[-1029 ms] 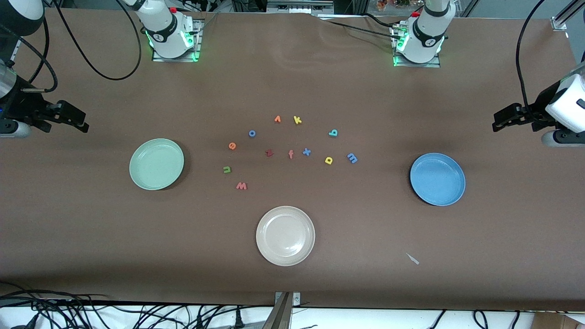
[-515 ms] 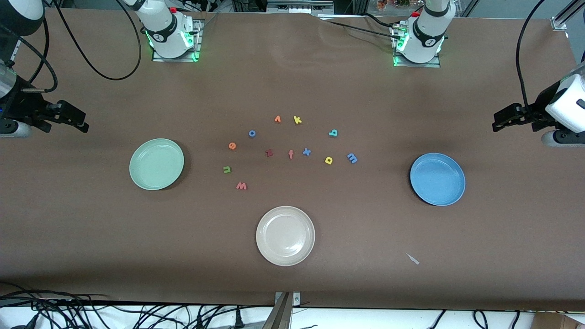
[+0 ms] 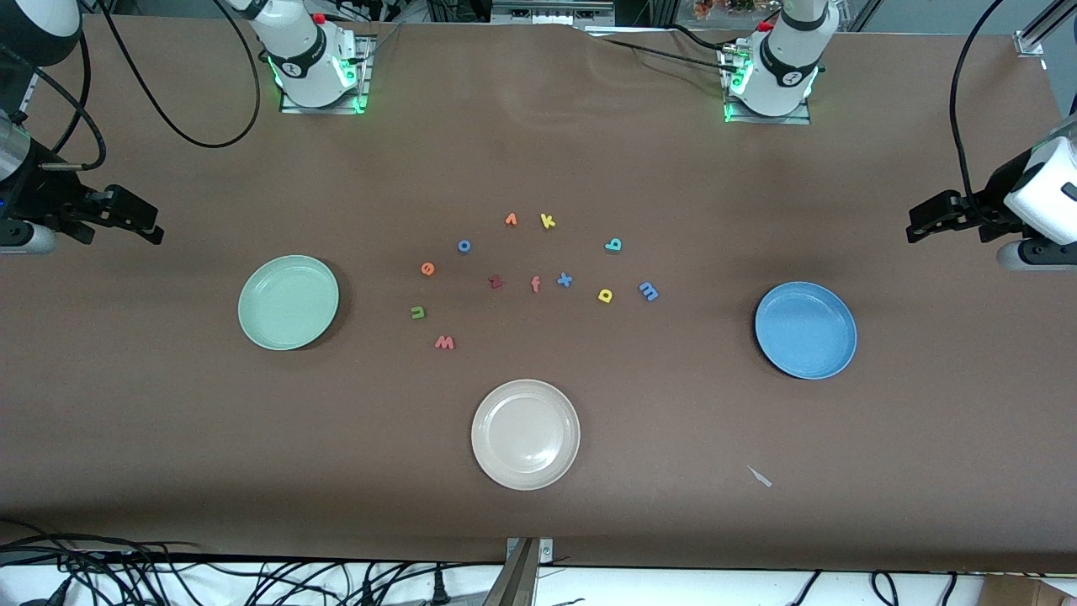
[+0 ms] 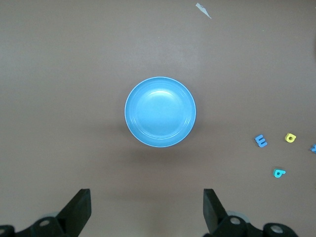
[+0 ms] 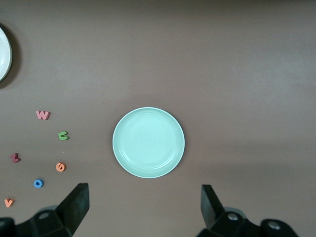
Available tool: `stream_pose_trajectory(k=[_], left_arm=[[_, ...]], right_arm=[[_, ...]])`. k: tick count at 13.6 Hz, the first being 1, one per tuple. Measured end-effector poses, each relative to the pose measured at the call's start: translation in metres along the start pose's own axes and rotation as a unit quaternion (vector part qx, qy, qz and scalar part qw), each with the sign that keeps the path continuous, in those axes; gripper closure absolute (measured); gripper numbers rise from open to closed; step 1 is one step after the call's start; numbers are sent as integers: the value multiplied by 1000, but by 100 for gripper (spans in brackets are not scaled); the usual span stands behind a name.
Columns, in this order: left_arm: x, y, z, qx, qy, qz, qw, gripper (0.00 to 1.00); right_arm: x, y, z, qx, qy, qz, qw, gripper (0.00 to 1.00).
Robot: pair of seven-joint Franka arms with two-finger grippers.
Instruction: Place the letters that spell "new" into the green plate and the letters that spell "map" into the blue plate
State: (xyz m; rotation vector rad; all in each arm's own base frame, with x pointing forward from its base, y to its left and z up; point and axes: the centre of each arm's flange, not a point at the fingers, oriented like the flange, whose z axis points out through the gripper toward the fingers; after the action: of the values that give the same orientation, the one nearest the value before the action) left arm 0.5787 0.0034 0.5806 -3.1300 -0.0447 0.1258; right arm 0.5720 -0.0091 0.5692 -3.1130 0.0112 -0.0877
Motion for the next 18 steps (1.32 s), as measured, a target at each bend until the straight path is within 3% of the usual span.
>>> stream_pose_trajectory(k=[18], left_arm=[[2, -20, -1, -1, 9, -17, 1000, 0]], right_arm=[[0, 0, 0, 0, 0, 0, 1000, 0]])
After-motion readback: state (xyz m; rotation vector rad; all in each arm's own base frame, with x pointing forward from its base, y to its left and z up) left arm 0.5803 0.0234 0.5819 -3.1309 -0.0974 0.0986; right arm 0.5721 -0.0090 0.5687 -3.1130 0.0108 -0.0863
